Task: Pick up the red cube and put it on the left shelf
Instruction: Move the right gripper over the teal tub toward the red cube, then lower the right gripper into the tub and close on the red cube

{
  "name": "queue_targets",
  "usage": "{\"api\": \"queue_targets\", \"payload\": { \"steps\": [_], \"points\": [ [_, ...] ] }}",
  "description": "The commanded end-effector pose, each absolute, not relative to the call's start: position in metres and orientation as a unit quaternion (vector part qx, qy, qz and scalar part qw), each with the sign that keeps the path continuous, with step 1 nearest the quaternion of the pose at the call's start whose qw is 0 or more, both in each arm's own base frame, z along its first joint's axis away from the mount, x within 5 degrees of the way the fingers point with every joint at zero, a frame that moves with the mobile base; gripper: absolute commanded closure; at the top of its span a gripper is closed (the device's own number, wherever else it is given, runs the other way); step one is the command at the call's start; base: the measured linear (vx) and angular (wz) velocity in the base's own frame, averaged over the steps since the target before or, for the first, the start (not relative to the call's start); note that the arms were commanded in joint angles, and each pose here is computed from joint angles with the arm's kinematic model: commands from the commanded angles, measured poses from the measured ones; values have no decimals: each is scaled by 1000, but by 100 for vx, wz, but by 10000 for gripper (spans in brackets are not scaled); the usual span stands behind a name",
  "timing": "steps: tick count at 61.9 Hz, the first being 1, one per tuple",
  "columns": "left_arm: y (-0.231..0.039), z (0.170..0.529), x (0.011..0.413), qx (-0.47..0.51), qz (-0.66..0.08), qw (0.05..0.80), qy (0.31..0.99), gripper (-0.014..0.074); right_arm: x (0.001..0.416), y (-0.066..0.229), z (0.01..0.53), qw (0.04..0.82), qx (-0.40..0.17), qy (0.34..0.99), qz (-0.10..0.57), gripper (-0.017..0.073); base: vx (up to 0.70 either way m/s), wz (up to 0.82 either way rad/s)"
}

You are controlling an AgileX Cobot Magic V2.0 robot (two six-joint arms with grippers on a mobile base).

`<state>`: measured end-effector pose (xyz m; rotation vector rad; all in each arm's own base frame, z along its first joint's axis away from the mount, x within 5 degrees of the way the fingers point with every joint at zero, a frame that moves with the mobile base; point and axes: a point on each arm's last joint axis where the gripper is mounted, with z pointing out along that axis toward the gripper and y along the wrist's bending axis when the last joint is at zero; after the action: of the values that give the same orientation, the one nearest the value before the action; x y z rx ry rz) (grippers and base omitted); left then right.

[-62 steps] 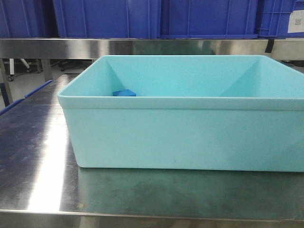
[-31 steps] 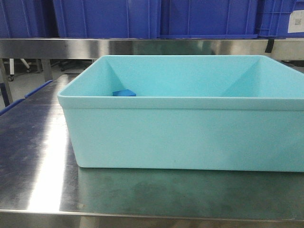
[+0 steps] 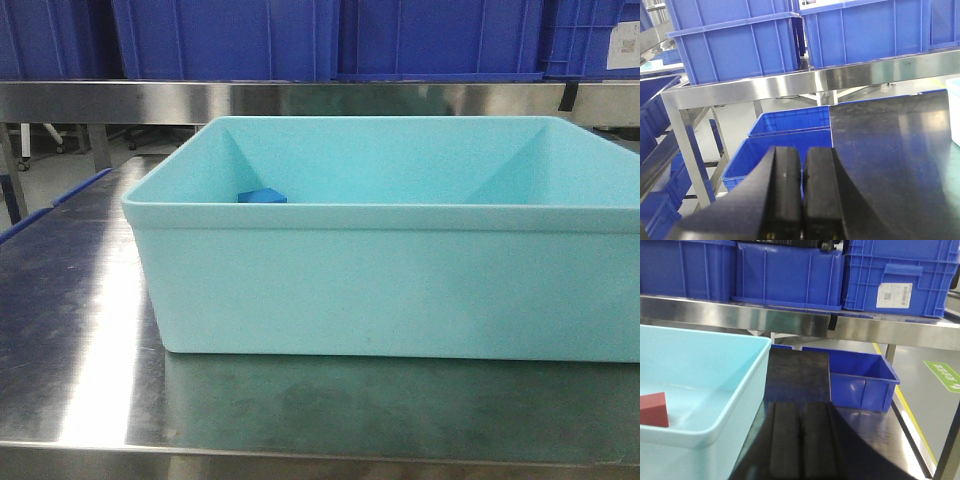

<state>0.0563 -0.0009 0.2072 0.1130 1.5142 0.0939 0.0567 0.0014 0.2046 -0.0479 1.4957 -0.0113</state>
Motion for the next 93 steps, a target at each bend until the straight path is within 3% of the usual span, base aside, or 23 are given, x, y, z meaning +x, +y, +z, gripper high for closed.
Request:
{"api": "queue_targets", "payload": {
  "steps": [1,13,27,41,48,55,72,81,93],
  "points": [
    [-1,208,57,49,41,745,663,488,52,3,224,782,-29,622,1,509,0,0],
    [-1,208,57,49,41,745,663,488,54,4,231,779,-27,626,5,509,0,0],
    [-1,208,57,49,41,745,663,488,82,4,281,751,-22,660,11,509,0,0],
    [-1,208,57,49,41,745,663,488,149,8,340,720,-23,694,21,509,0,0],
    [-1,208,57,49,41,745,663,488,188,23,359,693,-47,718,45,501,0,0],
    [-1,208,57,49,41,745,663,488,225,50,369,649,-81,753,67,426,0,0],
    [-1,208,57,49,41,745,663,488,293,121,345,458,-158,873,53,32,0,0],
    [-1,208,57,49,41,745,663,488,314,151,324,378,-206,902,25,1,0,0],
    [-1,208,57,49,41,745,663,488,326,176,308,346,-236,908,20,1,0,0]
  ]
}}
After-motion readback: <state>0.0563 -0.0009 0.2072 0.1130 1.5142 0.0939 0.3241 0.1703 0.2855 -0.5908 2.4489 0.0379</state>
